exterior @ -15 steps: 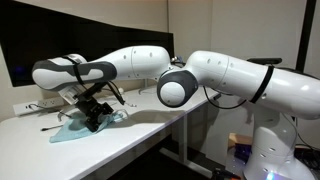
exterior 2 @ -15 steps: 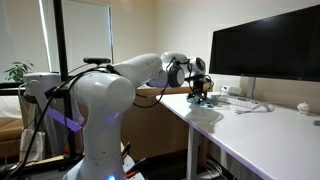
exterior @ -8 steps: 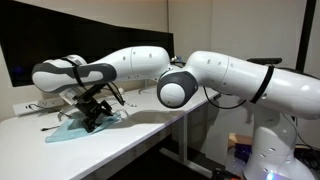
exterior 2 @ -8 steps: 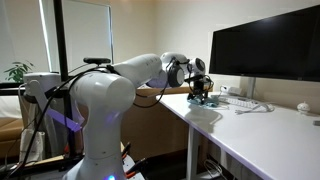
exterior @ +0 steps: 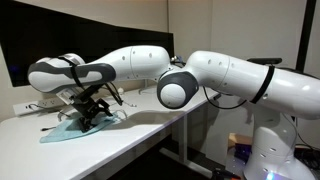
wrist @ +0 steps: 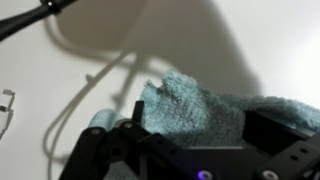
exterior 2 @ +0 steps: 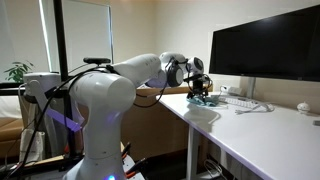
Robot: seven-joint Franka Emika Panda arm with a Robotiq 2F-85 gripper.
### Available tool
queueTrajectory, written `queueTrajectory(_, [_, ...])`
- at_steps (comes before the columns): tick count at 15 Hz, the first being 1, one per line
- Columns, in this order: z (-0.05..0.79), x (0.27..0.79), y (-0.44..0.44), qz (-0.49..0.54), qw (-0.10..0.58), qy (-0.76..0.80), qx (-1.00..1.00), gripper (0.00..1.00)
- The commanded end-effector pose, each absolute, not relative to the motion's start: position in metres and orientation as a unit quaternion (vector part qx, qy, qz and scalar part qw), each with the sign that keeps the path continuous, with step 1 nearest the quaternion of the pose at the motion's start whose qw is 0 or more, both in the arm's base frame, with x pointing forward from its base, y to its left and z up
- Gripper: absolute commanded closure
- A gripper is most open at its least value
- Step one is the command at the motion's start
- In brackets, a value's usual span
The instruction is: Wipe the desk with the white towel
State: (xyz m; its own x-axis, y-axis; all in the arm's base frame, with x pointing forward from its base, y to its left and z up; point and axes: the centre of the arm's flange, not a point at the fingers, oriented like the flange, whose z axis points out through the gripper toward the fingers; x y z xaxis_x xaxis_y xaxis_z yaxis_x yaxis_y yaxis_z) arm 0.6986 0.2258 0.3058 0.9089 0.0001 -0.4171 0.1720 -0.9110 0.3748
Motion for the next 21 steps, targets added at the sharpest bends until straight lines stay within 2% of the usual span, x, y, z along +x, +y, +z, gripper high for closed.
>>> queueTrajectory(1, [0.334, 0.743, 0.253, -0.177, 0.227, 0.036, 0.957, 0.0])
queueTrajectory(9, [0.383, 0.734, 0.26, -0.131, 0.255, 0.031, 0.957, 0.0])
queueTrajectory(21, [0.444, 0.73, 0.245, -0.1, 0.238, 0.012, 0.966, 0.0])
